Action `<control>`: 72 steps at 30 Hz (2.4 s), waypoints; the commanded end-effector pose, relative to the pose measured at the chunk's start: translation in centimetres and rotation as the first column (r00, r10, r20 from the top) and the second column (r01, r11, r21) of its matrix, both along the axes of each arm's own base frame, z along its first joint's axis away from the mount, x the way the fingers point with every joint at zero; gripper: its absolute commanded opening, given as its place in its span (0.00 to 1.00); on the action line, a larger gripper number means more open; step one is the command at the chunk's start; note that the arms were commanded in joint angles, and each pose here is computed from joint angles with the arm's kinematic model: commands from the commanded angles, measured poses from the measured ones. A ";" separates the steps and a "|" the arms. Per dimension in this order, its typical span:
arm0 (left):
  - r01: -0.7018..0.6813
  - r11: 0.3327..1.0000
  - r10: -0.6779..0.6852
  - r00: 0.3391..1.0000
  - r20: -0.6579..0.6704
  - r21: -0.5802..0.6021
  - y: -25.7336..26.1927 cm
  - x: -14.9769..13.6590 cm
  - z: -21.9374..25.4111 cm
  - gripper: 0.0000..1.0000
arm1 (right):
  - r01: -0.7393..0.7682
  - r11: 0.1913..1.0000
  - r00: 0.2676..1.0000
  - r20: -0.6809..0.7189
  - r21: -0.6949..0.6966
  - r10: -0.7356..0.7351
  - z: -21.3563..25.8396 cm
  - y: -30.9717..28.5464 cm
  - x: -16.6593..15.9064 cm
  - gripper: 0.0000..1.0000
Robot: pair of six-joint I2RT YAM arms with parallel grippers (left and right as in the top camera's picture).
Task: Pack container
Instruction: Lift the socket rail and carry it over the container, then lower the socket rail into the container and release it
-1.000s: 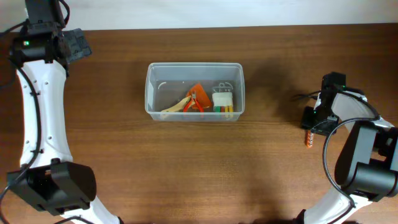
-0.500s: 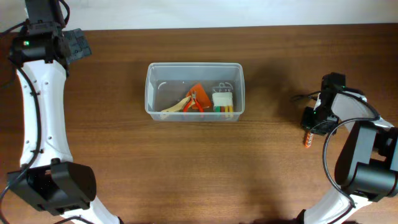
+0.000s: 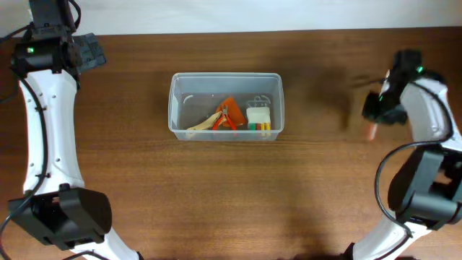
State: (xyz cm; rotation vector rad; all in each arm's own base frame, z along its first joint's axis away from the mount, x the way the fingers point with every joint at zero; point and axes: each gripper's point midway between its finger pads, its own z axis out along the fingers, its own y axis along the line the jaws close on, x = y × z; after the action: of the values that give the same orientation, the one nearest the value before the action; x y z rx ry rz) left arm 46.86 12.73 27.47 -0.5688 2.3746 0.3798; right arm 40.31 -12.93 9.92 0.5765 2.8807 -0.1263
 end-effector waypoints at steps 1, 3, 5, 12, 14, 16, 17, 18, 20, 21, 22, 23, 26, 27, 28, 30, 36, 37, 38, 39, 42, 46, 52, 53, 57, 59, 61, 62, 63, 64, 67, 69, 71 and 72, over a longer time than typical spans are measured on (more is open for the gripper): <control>-0.017 1.000 0.017 1.000 0.021 0.003 0.2 -0.1 0.7 0.99 | -0.025 1.000 0.991 0.130 0.002 0.024 5.1 0.3 2.9 0.12; -0.017 1.000 0.017 1.000 0.021 0.003 0.2 -0.1 0.7 0.99 | -0.067 0.998 0.982 0.177 0.009 0.064 7.2 1.3 4.0 0.11; -0.017 1.000 0.017 1.000 0.021 0.003 0.2 -0.1 0.7 0.99 | -0.132 0.991 0.966 0.228 0.014 0.125 9.5 3.0 5.1 0.11; -0.017 1.000 0.017 1.000 0.021 0.003 0.2 -0.1 0.7 0.99 | -0.473 0.876 0.820 0.315 -0.095 0.478 15.3 14.1 7.3 0.12; -0.017 1.000 0.017 1.000 0.021 0.003 0.2 -0.1 0.7 0.99 | -0.570 0.813 0.758 0.307 -0.119 0.576 15.5 17.7 7.1 0.11; -0.017 1.000 0.017 1.000 0.021 0.003 0.2 -0.1 0.7 0.99 | -0.664 0.735 0.680 0.297 -0.137 0.670 15.5 21.9 6.5 0.12; -0.017 1.000 0.017 1.000 0.021 0.003 0.2 -0.1 0.7 0.99 | -0.713 0.685 0.630 0.292 -0.148 0.719 15.5 24.2 6.0 0.12; -0.017 1.000 0.017 1.000 0.021 0.003 0.2 -0.1 0.7 0.99 | -0.735 0.660 0.605 0.290 -0.155 0.741 15.5 25.3 5.8 0.11; -0.017 1.000 0.017 1.000 0.021 0.003 0.2 -0.1 0.7 0.99 | -0.799 0.575 0.518 0.285 -0.176 0.806 15.6 28.8 4.9 0.11; -0.017 1.000 0.017 1.000 0.021 0.003 0.2 -0.1 0.7 0.99 | -0.840 0.506 0.447 0.276 -0.196 0.851 15.6 30.9 4.1 0.12; -0.017 1.000 0.017 1.000 0.021 0.003 0.2 -0.1 0.7 0.99 | -0.862 0.461 0.403 0.268 -0.209 0.875 15.6 32.0 3.7 0.11; -0.017 1.000 0.017 1.000 0.021 0.003 0.2 -0.1 0.7 0.99 | -0.885 0.410 0.351 0.259 -0.223 0.900 15.7 33.3 3.2 0.11; -0.017 1.000 0.017 1.000 0.021 0.003 0.2 -0.1 0.7 0.99 | -0.918 0.313 0.257 0.236 -0.244 0.937 15.4 35.5 2.1 0.11; -0.017 1.000 0.017 1.000 0.021 0.003 0.2 -0.1 0.7 0.99 | -0.926 0.286 0.233 0.225 -0.245 0.946 15.1 36.1 1.9 0.12; -0.017 1.000 0.017 1.000 0.021 0.003 0.2 -0.1 0.7 0.99 | -0.930 0.279 0.228 0.220 -0.238 0.948 14.7 36.4 1.8 0.11; -0.017 1.000 0.017 1.000 0.021 0.003 0.2 -0.1 0.7 0.99 | -0.936 0.273 0.229 0.205 -0.223 0.952 13.6 36.7 2.0 0.11; -0.017 1.000 0.017 1.000 0.021 0.003 0.2 -0.1 0.7 0.99 | -0.954 0.263 0.245 0.131 -0.144 0.960 8.5 37.1 2.8 0.11; -0.017 1.000 0.017 1.000 0.021 0.003 0.2 -0.1 0.7 0.99 | -0.958 0.261 0.250 0.106 -0.117 0.962 6.7 37.3 3.0 0.12; -0.017 1.000 0.017 1.000 0.021 0.003 0.2 -0.1 0.7 0.99 | -0.959 0.261 0.251 0.098 -0.108 0.963 6.1 37.3 3.0 0.12; -0.017 1.000 0.017 1.000 0.021 0.003 0.2 -0.1 0.7 0.99 | -0.961 0.262 0.256 0.077 -0.085 0.964 4.4 37.4 3.2 0.12; -0.017 1.000 0.017 1.000 0.021 0.003 0.2 -0.1 0.7 0.99 | -0.965 0.259 0.257 0.043 -0.036 0.965 1.4 37.6 3.3 0.21; -0.017 1.000 0.017 1.000 0.021 0.003 0.2 -0.1 0.7 0.99 | -0.967 0.254 0.255 0.030 0.020 0.967 -0.9 38.0 3.0 0.24; -0.017 1.000 0.017 1.000 0.021 0.003 0.2 -0.1 0.7 0.99 | -0.966 0.255 0.257 0.030 0.050 0.966 -2.2 38.4 2.9 0.33; -0.017 1.000 0.017 1.000 0.021 0.003 0.2 -0.1 0.7 0.99 | -0.966 0.255 0.257 0.033 0.047 0.966 -2.2 38.4 3.0 0.33; -0.017 1.000 0.017 1.000 0.021 0.003 0.2 -0.1 0.7 0.99 | -0.949 0.316 0.317 0.080 0.021 0.945 0.1 38.8 3.8 0.38; -0.017 1.000 0.017 1.000 0.021 0.003 0.2 -0.1 0.7 0.99 | -0.933 0.358 0.354 0.099 -0.031 0.930 3.1 38.4 4.5 0.59; -0.017 1.000 0.017 1.000 0.021 0.003 0.2 -0.1 0.7 0.99 | -0.871 0.479 0.474 0.068 -0.110 0.878 5.9 36.2 5.5 0.69; -0.017 1.000 0.017 1.000 0.021 0.003 0.2 -0.1 0.7 0.99 | -0.845 0.519 0.515 0.063 -0.129 0.855 6.9 35.2 5.7 0.74; -0.017 1.000 0.017 1.000 0.021 0.003 0.2 -0.1 0.7 0.99 | -0.798 0.586 0.582 0.068 -0.142 0.810 8.4 33.7 6.0 0.80; -0.017 1.000 0.017 1.000 0.021 0.003 0.2 -0.1 0.7 0.99 | -0.762 0.632 0.627 0.081 -0.141 0.775 9.6 32.4 6.1 0.85; -0.017 1.000 0.017 1.000 0.021 0.003 0.2 -0.1 0.7 0.99 | -0.646 0.754 0.742 0.131 -0.122 0.657 12.1 28.9 6.8 0.91; -0.018 1.000 0.018 1.000 0.021 0.003 0.2 -0.1 0.7 0.99 | -0.541 0.833 0.816 0.171 -0.112 0.553 13.9 25.1 7.4 0.96; -0.017 1.000 0.017 1.000 0.021 0.003 0.2 -0.1 0.7 0.99 | -0.442 0.891 0.869 0.194 -0.108 0.455 15.2 20.4 8.0 0.99; -0.017 1.000 0.017 1.000 0.021 0.003 0.2 -0.1 0.7 0.99 | -0.392 0.914 0.894 0.188 -0.108 0.406 15.3 17.5 8.1 0.99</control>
State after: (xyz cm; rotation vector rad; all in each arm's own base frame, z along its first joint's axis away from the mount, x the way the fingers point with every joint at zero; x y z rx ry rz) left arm 46.86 12.73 27.47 -0.5688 2.3746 0.3798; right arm 47.77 11.75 22.52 -0.3372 2.7460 -0.0448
